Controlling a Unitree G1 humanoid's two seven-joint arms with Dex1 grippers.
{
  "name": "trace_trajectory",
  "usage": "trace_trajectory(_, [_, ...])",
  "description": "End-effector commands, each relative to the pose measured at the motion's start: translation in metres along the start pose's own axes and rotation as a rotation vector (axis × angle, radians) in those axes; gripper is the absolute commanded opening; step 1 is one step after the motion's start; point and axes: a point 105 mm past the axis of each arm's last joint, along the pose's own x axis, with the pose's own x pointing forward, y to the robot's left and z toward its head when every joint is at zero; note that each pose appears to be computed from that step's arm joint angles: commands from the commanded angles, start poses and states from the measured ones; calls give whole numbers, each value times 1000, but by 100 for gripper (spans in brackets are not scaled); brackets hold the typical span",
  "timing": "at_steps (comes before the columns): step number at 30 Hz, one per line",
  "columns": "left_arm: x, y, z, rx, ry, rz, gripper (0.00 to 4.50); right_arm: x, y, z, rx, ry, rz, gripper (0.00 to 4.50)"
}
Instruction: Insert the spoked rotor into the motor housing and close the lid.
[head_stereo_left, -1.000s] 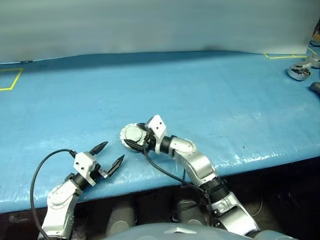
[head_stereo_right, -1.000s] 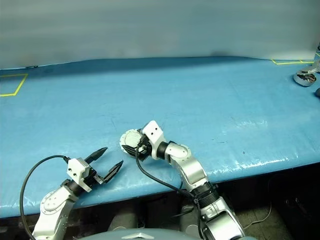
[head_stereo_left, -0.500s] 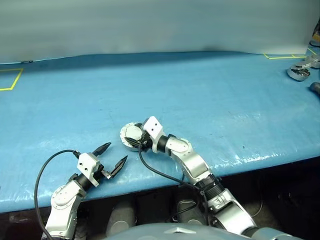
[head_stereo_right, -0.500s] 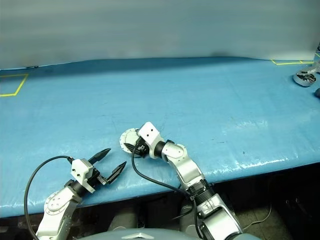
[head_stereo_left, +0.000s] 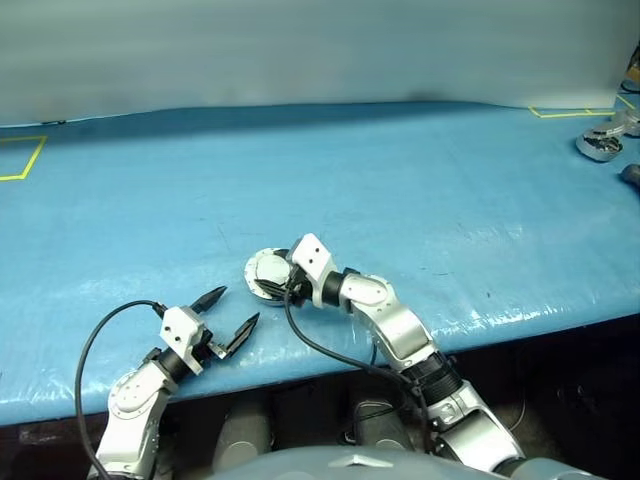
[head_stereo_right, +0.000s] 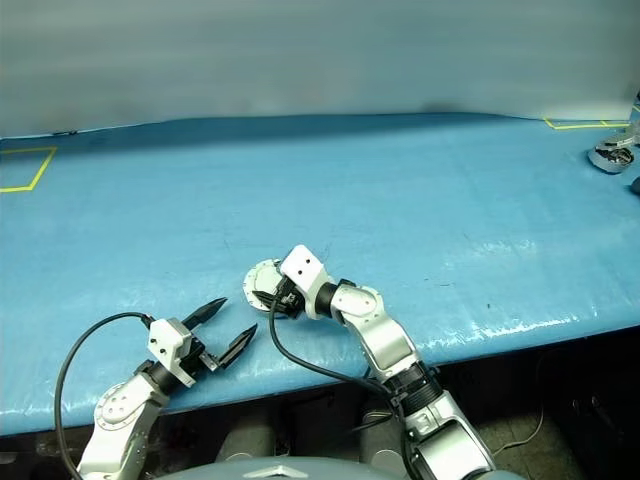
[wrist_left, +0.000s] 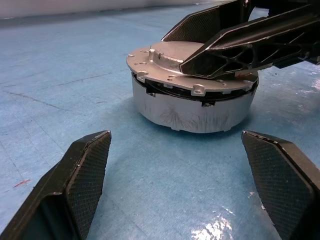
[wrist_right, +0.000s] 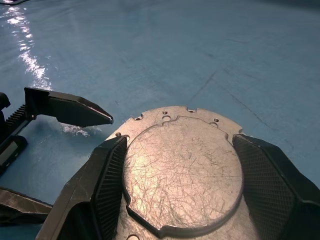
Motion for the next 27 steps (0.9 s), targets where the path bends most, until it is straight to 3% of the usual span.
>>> trace_trajectory(1, [3, -4, 2, 5, -10, -11, 445, 1, 7, 22, -30, -63, 42, 303])
trace_trajectory(15, [3, -6, 2, 2, -12, -10, 445, 3, 7, -7, -96, 63, 54, 303])
trace_trajectory(27, [3, -5, 3, 4, -10, -15, 445, 0, 2, -2, -47, 45, 61, 303])
